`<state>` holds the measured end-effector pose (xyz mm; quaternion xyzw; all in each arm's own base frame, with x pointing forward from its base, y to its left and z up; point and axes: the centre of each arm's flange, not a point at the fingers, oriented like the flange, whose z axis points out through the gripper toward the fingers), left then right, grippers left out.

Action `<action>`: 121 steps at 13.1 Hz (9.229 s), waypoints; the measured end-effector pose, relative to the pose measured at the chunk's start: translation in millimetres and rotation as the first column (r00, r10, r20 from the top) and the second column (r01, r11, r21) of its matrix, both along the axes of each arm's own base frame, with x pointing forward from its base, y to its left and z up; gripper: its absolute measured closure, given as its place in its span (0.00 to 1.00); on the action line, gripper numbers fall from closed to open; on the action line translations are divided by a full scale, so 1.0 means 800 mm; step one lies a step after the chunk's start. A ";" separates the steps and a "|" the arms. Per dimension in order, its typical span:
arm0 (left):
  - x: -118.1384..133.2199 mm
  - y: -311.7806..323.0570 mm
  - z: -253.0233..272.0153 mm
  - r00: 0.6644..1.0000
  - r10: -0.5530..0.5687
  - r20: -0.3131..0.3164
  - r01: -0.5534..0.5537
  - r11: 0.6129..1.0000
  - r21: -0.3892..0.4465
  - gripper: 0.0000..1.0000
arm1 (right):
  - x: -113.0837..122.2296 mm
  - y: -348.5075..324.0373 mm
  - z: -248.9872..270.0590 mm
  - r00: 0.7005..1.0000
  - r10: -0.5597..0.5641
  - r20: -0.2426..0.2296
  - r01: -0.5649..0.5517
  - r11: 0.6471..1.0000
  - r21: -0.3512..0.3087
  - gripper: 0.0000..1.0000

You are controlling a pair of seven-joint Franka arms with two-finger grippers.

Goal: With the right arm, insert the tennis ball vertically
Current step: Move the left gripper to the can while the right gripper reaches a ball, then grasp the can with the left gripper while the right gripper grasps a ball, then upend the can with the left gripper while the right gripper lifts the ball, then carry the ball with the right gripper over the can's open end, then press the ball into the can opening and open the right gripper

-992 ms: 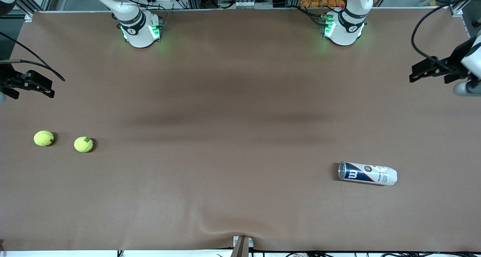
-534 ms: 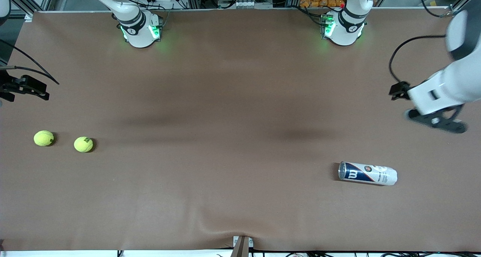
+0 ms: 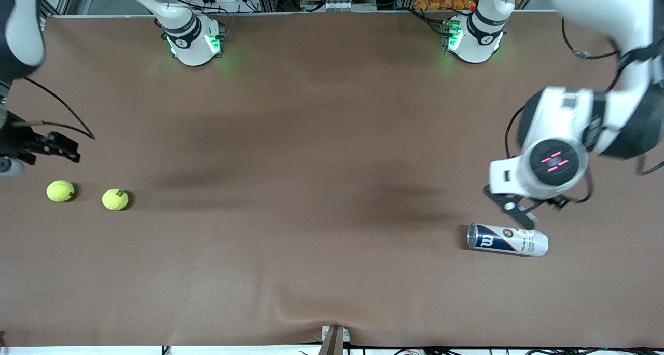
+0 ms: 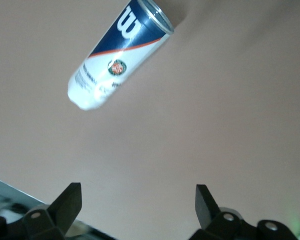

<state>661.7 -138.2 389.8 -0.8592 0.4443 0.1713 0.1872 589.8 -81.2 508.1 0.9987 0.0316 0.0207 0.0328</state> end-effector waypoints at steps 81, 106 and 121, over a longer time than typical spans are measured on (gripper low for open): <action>-0.153 -0.500 -0.206 0.726 0.579 0.371 0.303 0.215 -0.929 0.37 | -0.025 0.243 0.152 0.811 -0.403 -0.425 0.556 0.755 0.347 0.33; -0.147 -0.493 -0.209 0.707 0.582 0.402 0.332 0.228 -0.915 0.38 | 0.039 0.560 -0.027 0.974 -0.002 0.226 -0.050 0.973 0.226 0.33; -0.153 -0.495 -0.212 0.705 0.580 0.408 0.344 0.224 -0.912 0.38 | 0.025 0.619 -0.133 0.946 0.209 0.249 -0.228 0.973 0.049 0.33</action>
